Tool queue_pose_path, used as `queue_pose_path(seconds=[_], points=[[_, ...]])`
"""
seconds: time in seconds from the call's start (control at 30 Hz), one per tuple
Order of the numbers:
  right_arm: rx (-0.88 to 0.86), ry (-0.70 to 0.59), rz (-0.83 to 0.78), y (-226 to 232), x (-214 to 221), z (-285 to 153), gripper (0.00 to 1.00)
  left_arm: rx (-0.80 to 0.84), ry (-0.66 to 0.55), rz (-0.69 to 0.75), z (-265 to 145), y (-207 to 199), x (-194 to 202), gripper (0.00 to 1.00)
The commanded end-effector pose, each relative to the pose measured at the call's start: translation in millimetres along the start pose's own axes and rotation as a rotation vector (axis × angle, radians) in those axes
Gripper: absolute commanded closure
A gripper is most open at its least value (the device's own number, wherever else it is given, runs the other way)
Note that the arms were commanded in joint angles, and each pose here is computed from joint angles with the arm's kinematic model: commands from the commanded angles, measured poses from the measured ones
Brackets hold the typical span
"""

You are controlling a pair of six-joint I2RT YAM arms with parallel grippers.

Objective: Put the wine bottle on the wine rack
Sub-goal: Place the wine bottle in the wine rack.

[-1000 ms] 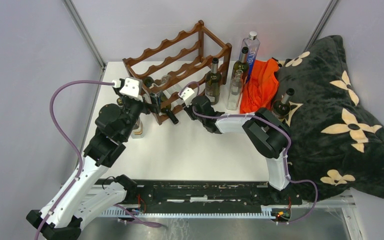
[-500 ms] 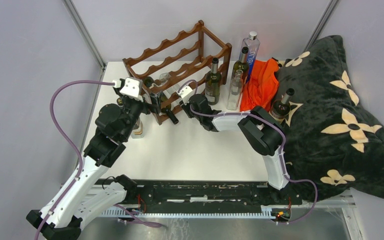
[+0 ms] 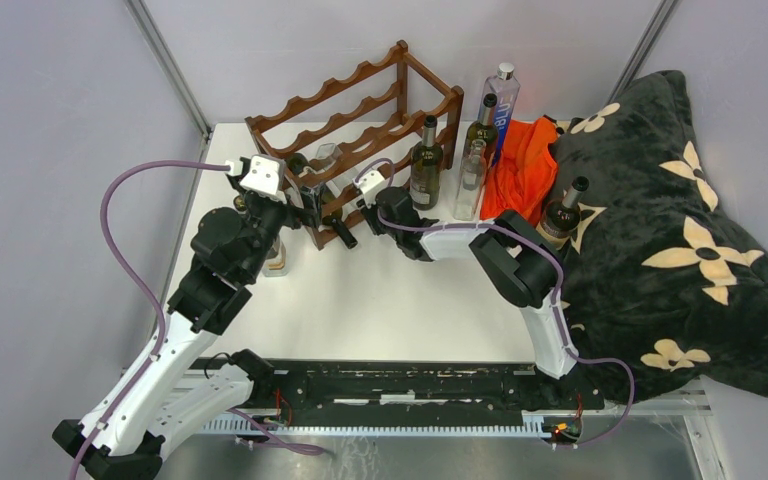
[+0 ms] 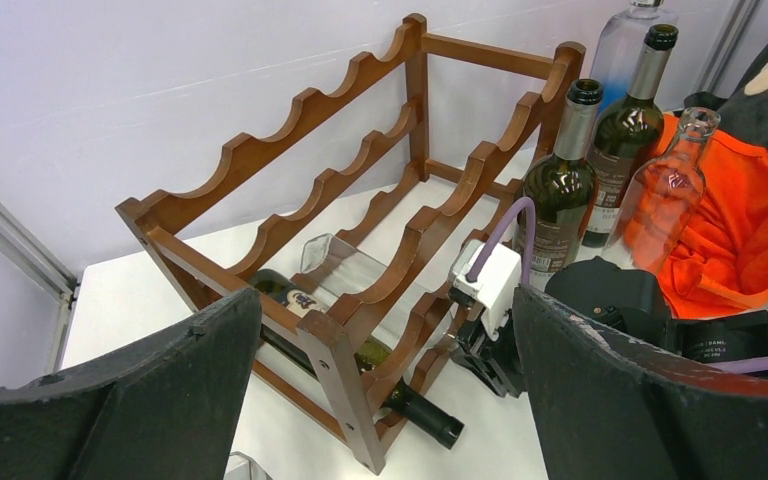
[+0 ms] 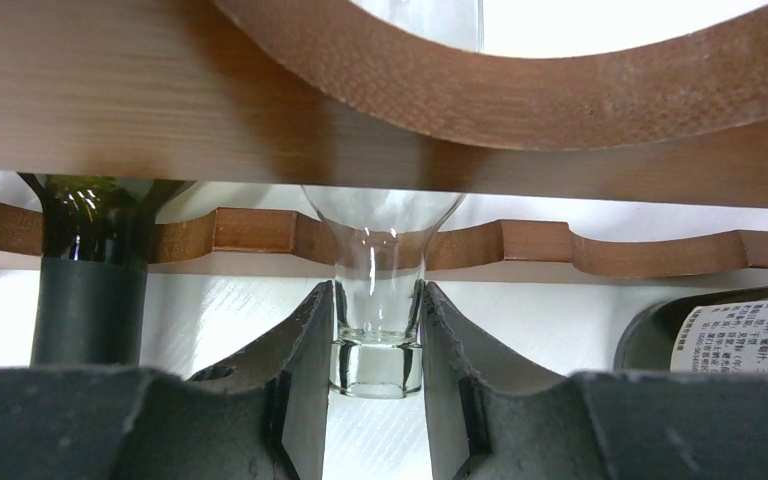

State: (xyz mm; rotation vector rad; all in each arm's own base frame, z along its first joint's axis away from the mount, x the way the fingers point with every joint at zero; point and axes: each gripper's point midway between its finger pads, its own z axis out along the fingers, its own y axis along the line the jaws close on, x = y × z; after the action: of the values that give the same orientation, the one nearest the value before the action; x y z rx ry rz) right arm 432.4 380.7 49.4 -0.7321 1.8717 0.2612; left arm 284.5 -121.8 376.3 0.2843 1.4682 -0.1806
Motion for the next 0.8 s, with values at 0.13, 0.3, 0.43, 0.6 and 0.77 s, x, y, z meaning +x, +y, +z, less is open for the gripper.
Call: queue_pose_path(seconds=[0.13,0.3,0.43,0.6,0.77], points=[[-0.077,0.048,0.06,24,17,8,0.98,-0.004,-0.058,0.028,1,3,-14,0.0],[-0.076,0.051,0.074,25,16,12,0.95,-0.003,-0.058,0.029,2,3,-14,0.0],[-0.079,0.037,0.084,25,8,16,0.94,-0.004,-0.056,0.03,2,3,-13,0.0],[-0.075,0.008,0.084,22,-10,25,0.91,-0.004,-0.056,0.029,2,3,-13,0.0],[-0.087,0.015,0.087,22,-15,27,0.89,-0.003,-0.057,0.029,2,3,-14,0.0]])
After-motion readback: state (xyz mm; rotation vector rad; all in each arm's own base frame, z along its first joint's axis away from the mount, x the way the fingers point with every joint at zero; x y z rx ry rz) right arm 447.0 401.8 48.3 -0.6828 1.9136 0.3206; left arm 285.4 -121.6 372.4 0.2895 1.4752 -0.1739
